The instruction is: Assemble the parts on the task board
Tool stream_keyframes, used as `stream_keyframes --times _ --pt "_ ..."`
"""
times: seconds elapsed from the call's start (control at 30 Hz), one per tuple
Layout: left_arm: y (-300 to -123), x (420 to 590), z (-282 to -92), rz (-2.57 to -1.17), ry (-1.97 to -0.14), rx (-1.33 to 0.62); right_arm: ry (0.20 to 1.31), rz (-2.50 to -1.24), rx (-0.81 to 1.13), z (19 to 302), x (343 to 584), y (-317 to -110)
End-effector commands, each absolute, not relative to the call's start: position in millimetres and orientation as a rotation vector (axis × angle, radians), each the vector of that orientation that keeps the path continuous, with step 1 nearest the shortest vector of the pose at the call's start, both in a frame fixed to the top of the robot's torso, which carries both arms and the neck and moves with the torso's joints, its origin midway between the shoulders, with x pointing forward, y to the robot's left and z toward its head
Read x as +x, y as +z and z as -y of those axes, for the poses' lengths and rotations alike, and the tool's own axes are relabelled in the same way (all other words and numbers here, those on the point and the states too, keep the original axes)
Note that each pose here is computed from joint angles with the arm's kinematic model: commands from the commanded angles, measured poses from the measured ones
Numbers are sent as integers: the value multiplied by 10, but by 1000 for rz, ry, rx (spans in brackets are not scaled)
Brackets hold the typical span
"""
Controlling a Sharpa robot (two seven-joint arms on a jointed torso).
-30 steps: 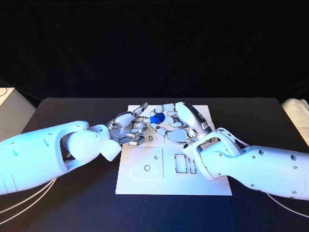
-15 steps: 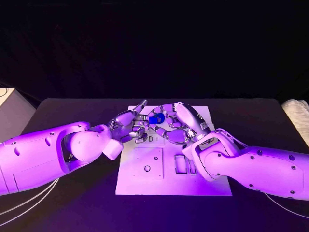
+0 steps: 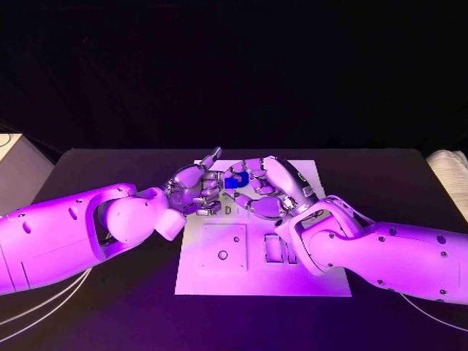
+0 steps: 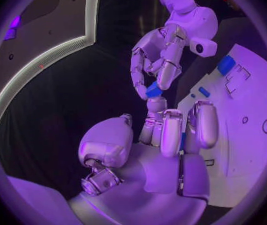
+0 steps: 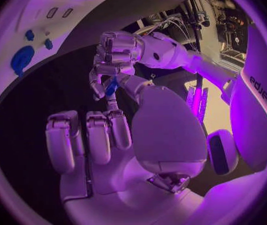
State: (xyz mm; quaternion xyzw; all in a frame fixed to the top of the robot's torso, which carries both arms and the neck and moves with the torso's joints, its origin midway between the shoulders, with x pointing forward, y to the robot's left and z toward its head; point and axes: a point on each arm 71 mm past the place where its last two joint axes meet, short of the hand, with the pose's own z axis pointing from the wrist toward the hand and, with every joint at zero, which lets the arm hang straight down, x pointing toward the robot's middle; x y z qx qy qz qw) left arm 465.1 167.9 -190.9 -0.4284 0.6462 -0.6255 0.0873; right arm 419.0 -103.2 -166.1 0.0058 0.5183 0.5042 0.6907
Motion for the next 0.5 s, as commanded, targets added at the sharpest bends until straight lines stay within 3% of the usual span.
stream_keyframes --times 0.03,0.5 --pt "-1900 4620 -1637 -1979 -1911 -1229 1143 -1140 4 1020 4168 -1648" --pt "-1924 4627 -1641 -2014 -1868 -1207 1165 -1130 4 1000 4127 -1632"
